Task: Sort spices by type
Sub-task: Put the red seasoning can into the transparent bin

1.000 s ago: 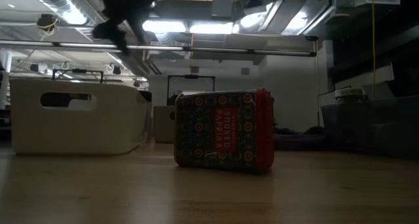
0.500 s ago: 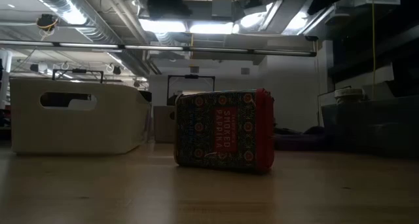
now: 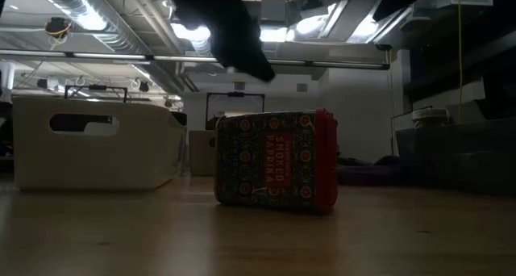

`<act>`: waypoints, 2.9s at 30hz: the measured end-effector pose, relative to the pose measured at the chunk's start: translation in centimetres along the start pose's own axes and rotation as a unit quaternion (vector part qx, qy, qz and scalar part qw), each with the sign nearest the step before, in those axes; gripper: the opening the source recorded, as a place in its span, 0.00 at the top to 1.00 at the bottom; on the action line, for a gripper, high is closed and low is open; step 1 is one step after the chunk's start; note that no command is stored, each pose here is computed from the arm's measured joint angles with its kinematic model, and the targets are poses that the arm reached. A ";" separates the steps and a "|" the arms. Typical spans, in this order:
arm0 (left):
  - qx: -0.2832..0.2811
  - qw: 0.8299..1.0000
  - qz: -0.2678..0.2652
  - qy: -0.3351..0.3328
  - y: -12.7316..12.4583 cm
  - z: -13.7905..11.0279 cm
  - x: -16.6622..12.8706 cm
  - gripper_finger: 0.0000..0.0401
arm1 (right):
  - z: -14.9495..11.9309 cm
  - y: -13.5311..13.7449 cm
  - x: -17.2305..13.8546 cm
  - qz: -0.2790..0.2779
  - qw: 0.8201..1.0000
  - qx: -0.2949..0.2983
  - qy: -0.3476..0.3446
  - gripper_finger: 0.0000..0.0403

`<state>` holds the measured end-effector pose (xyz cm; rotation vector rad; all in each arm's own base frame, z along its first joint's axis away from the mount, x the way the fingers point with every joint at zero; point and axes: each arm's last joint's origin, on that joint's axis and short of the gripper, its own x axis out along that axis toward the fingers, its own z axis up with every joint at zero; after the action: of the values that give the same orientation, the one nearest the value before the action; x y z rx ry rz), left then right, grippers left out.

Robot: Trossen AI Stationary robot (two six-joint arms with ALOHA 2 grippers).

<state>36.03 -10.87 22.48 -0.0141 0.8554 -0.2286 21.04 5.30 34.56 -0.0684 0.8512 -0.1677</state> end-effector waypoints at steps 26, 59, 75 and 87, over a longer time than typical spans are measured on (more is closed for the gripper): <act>0.025 0.999 0.001 0.033 -0.2 -1.4 3.8 0.39 | 1.1 1.6 3.3 -0.004 1.000 -0.006 0.011 0.27; 0.009 0.998 0.001 0.058 0.1 -2.5 6.0 0.55 | 1.1 2.1 3.4 0.072 0.994 0.069 0.034 0.27; -0.113 0.990 0.015 -0.088 4.1 1.3 3.1 0.55 | 1.5 2.5 3.2 0.133 0.987 0.086 0.028 0.27; -0.085 0.977 0.027 -0.191 6.3 3.5 1.5 0.54 | 1.0 2.2 3.2 0.100 0.992 0.069 0.044 0.27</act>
<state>40.85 -5.35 22.98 -0.1901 0.4884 -0.0955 24.12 6.89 32.54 0.1544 0.9268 -0.0401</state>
